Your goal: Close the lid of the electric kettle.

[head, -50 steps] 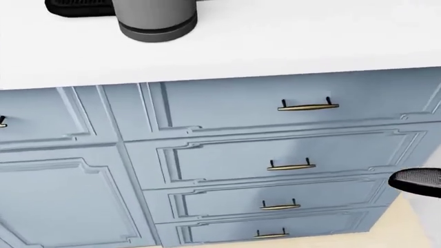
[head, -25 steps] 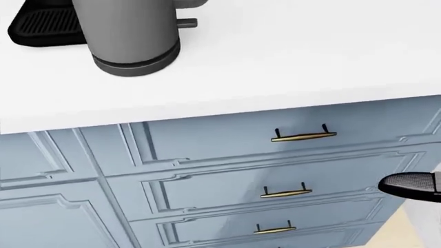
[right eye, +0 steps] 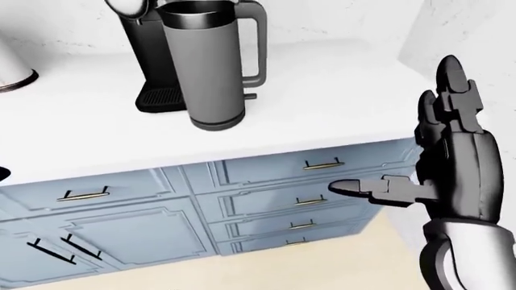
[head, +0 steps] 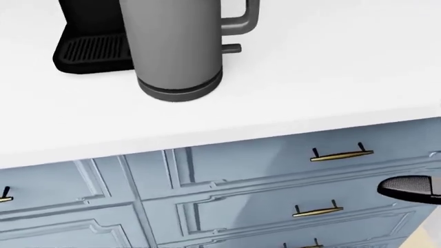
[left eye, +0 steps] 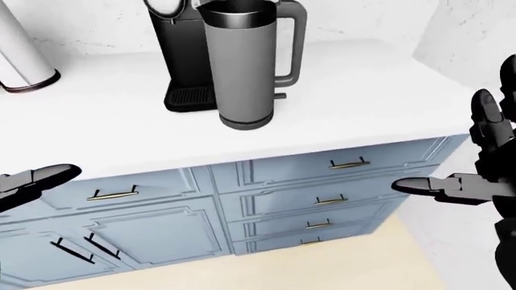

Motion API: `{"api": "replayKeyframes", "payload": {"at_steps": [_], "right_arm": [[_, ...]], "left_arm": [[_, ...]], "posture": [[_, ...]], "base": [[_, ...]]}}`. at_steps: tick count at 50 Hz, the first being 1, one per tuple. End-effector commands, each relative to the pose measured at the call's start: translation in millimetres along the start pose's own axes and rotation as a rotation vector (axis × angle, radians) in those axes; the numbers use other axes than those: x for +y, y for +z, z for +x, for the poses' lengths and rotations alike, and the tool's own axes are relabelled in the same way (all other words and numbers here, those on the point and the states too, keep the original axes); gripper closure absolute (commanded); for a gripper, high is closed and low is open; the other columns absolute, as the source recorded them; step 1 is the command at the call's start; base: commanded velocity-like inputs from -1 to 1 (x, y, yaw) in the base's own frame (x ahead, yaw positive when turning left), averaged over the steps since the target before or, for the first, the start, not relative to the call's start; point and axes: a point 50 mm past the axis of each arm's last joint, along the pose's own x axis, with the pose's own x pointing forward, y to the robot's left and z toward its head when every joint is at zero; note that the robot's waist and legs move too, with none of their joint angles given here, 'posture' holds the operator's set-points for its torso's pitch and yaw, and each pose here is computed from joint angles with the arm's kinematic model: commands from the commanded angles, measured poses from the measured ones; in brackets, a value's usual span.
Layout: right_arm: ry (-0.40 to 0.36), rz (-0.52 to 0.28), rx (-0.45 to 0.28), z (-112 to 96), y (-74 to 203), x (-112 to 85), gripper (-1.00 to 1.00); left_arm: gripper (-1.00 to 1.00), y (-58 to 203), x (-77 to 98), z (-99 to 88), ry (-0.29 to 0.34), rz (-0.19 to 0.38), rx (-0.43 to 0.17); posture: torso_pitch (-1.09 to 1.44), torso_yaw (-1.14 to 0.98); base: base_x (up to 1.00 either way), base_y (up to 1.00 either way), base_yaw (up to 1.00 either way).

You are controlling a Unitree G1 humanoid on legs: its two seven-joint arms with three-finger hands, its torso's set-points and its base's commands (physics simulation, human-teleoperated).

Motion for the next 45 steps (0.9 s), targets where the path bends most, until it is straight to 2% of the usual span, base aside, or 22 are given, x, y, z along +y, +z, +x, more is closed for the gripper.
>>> {"api": "replayKeyframes", "payload": {"at_steps": [1, 24, 26, 27, 45], "right_arm": [[-0.015, -0.01, -0.055, 0.2, 8.1, -2.2, -1.0], [-0.022, -0.005, -0.056, -0.4, 7.0, -3.1, -1.0], [-0.021, -0.001, -0.058, 0.3, 8.2, -3.2, -1.0], [-0.027, 0.027, -0.066, 0.1, 9.0, -4.0, -1.0], [-0.023, 0.034, -0.074, -0.3, 12.0, -3.4, -1.0]], "left_arm": [[-1.0, 11.7, -1.9, -0.5, -0.011, 0.01, -0.063], [-1.0, 8.9, -2.8, 0.5, -0.012, 0.011, -0.059], [-1.0, 9.3, -2.8, 0.1, -0.013, 0.01, -0.059], [-1.0, 9.8, -2.9, 0.0, -0.013, 0.01, -0.06], [-1.0, 8.7, -4.0, 0.6, -0.016, 0.012, -0.062]], "posture": [[0.0, 0.0], [0.0, 0.0], [0.0, 0.0], [0.0, 0.0], [0.0, 0.0]], "base": [[0.0, 0.27, 0.0], [0.0, 0.25, 0.0], [0.0, 0.06, 0.0], [0.0, 0.0, 0.0], [0.0, 0.0, 0.0]]}}
